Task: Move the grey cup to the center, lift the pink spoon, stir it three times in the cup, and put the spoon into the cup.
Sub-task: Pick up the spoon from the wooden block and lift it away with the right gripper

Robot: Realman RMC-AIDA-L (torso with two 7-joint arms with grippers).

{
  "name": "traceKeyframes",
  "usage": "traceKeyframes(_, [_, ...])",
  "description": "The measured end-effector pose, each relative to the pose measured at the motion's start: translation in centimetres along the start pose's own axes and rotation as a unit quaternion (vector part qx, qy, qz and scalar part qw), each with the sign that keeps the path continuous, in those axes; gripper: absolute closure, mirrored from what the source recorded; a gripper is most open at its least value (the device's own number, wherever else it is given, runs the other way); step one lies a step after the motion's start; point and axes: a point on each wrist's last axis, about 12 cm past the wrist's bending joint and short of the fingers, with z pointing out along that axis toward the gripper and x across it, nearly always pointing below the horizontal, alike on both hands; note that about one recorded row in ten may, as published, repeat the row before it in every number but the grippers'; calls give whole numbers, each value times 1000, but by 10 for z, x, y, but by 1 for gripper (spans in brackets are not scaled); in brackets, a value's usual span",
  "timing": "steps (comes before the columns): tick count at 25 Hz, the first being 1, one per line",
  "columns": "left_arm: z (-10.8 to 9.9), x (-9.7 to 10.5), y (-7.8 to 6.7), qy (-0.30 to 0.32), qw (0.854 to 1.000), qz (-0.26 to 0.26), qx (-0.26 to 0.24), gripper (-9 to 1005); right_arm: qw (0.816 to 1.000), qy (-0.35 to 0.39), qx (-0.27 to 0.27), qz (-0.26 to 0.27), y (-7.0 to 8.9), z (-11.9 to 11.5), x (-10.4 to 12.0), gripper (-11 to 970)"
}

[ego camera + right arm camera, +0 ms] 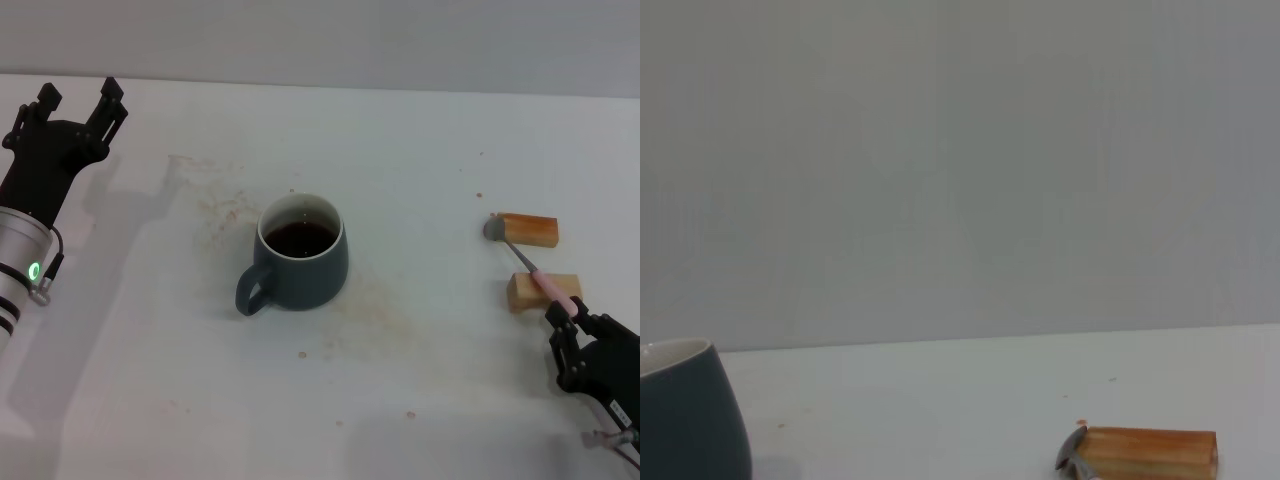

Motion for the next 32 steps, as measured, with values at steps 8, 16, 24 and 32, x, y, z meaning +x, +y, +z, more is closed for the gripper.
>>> traceKeyframes(8, [1,1,0,4,1000,-1,-3,169,1000,-3,-1,0,0,1,-1,815])
traceKeyframes(16, [2,1,0,8,1000,-1,-4,169,1000,-7,0,0,0,3,-2,819])
traceKeyframes(24, [2,2,0,11,1000,-1,-5,169,1000,-8,2,0,-1,3,-3,823])
traceKeyframes(32, [2,2,1,12,1000,-1,-5,169,1000,-9,2,1,-1,3,-3,849])
